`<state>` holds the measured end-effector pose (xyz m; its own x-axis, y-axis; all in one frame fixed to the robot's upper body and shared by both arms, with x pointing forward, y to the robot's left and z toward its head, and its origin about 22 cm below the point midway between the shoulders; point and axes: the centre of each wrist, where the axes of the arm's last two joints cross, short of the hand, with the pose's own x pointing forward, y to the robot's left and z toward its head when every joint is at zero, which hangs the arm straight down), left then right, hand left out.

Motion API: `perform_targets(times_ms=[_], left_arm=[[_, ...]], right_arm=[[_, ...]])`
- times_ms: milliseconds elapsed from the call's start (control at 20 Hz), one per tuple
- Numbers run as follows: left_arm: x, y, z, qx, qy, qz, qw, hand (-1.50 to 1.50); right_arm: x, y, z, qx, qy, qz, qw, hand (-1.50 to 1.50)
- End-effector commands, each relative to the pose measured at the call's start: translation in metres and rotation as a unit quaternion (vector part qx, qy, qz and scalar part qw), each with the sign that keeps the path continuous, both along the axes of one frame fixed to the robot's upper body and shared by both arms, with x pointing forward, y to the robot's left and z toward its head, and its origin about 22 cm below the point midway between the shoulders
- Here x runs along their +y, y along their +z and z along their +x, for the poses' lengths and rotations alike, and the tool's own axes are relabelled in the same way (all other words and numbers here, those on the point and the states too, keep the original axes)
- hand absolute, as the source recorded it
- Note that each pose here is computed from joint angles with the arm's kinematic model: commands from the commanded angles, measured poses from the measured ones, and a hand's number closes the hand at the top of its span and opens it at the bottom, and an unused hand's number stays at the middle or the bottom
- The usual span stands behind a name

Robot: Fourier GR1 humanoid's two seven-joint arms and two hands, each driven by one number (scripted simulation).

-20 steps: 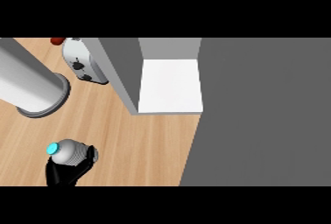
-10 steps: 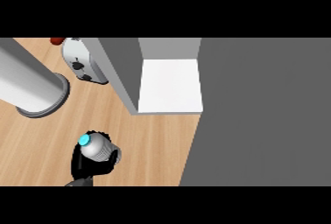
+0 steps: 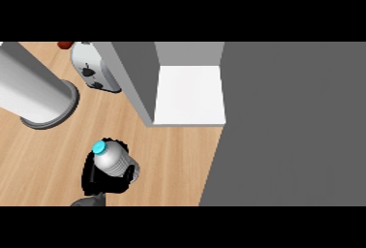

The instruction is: Pick up the bottled water, place it into the cabinet and close the cabinet

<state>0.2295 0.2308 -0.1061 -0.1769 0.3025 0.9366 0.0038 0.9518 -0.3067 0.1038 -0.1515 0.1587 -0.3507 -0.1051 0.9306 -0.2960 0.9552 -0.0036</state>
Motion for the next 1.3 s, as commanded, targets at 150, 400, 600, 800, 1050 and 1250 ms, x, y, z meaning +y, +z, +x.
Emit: perform_targets(times_ms=[150, 400, 600, 800, 1050, 1250], left_arm=[[-0.032, 0.044, 0.007, 0.012, -0.028, -0.027, 0.9992, 1.50], [-0.046, 0.060, 0.007, -0.022, -0.013, -0.003, 0.9997, 1.50], [-0.061, 0.081, 0.018, -0.026, -0.028, 0.001, 0.9993, 1.50], [-0.091, 0.108, 0.033, -0.033, -0.029, 0.007, 0.9990, 1.50], [-0.109, 0.127, 0.046, -0.032, -0.034, 0.018, 0.9987, 1.50], [-0.127, 0.153, 0.072, -0.040, -0.026, 0.028, 0.9985, 1.50]], right_arm=[[-0.006, 0.021, -0.013, -0.028, -0.019, -0.008, 0.999, -1.50], [-0.001, 0.019, -0.021, -0.027, -0.007, -0.002, 1.000, -1.50], [-0.012, 0.021, -0.029, -0.028, -0.009, 0.006, 1.000, -1.50], [-0.001, 0.017, -0.015, -0.029, -0.010, 0.008, 0.999, -1.50], [-0.002, 0.022, -0.023, -0.030, -0.002, 0.000, 1.000, -1.50], [-0.011, 0.021, -0.021, -0.022, -0.006, -0.001, 1.000, -1.50]])
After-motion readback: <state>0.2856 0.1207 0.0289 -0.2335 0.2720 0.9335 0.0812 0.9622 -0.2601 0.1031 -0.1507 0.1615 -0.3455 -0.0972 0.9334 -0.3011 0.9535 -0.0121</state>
